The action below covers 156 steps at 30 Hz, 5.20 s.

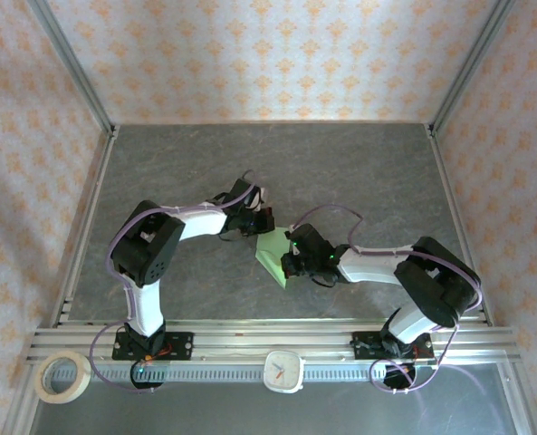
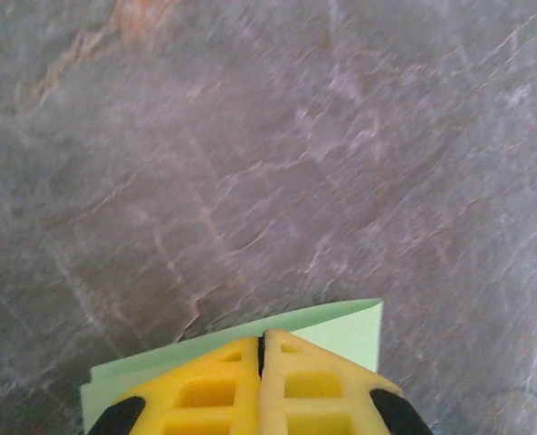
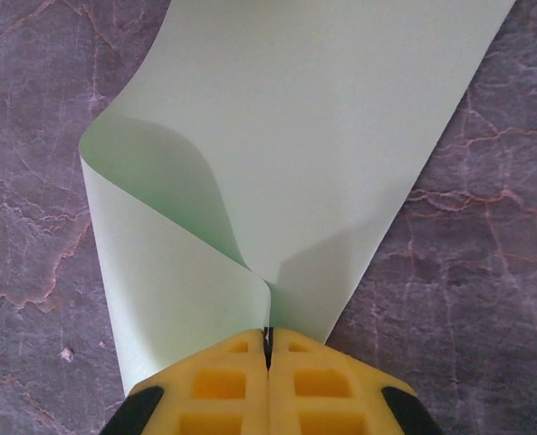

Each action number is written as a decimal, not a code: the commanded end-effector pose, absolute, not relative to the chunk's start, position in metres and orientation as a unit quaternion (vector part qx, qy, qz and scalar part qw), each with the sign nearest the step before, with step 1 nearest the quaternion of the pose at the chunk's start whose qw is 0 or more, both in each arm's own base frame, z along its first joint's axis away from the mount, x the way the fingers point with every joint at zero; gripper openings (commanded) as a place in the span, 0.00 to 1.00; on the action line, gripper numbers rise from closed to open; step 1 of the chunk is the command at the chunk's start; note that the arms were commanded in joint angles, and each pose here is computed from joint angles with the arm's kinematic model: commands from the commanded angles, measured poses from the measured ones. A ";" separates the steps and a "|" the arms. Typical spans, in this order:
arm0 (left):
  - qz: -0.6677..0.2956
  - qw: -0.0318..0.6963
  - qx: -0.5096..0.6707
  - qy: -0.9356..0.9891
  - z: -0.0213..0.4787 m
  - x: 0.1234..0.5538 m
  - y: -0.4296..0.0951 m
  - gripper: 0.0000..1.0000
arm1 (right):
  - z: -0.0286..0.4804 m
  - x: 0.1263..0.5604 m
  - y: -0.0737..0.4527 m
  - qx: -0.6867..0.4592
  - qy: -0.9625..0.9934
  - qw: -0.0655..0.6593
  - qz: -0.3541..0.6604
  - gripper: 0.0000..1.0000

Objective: Fold a paper plane with a square sheet of paper (pick it up from the middle)

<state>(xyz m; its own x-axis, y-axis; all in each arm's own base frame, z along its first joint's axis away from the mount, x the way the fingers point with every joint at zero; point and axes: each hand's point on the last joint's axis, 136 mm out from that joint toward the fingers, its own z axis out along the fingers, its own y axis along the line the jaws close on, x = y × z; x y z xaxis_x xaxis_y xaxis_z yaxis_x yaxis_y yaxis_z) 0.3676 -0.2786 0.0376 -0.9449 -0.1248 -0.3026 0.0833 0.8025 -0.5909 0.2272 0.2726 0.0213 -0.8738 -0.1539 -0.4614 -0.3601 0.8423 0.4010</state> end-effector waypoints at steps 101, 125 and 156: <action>-0.323 0.123 -0.082 0.935 -0.016 0.245 -0.245 0.00 | 0.080 0.202 0.318 -0.043 0.898 0.091 0.429 0.08; -0.323 0.122 -0.080 0.935 -0.018 0.247 -0.246 0.00 | 0.006 0.163 0.285 -0.023 0.942 0.010 0.336 0.00; -0.323 0.128 -0.095 0.933 -0.019 0.248 -0.244 0.00 | -0.004 0.143 0.273 0.011 0.931 0.001 0.365 0.02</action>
